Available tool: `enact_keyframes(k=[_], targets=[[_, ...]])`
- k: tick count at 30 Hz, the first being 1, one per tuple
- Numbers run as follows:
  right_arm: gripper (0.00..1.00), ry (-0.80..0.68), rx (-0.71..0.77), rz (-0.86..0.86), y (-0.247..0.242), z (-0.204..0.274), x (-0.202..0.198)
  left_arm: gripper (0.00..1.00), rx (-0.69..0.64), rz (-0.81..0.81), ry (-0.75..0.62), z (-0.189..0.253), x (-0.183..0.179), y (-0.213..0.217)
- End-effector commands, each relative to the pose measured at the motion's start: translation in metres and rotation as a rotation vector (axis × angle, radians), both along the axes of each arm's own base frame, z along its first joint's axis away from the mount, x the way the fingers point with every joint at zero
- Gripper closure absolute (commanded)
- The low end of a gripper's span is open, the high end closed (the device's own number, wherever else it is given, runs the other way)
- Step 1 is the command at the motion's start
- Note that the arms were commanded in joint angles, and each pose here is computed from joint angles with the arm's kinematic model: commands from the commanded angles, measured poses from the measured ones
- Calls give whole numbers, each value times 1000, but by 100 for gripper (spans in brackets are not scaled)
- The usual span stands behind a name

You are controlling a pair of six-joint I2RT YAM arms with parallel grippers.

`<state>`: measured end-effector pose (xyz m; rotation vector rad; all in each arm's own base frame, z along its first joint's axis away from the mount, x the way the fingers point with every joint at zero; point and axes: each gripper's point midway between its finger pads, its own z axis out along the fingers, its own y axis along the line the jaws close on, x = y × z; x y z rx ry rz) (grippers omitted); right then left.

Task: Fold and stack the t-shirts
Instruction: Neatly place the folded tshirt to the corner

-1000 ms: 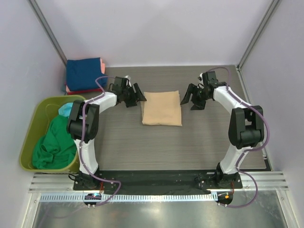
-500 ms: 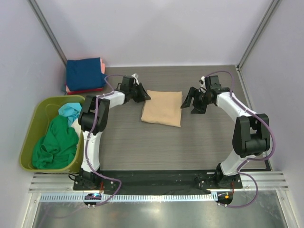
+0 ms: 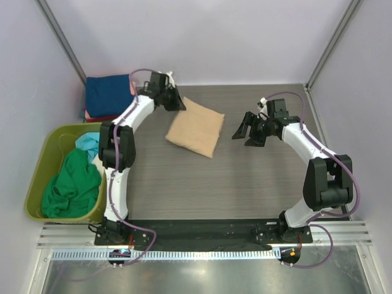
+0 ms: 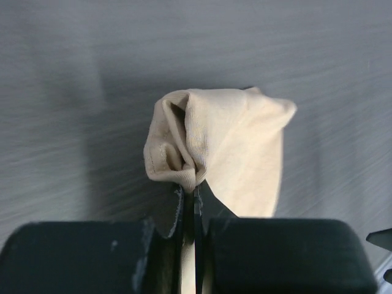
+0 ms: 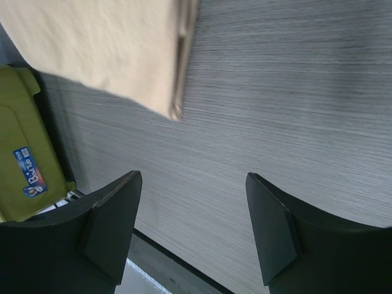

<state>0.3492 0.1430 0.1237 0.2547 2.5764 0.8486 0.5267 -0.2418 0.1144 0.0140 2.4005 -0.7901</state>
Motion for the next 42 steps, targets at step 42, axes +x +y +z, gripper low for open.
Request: enact_keyframes(k=[42], targets=[[26, -115, 136, 50, 24, 31, 0, 100, 44, 353, -603, 304, 28, 262]])
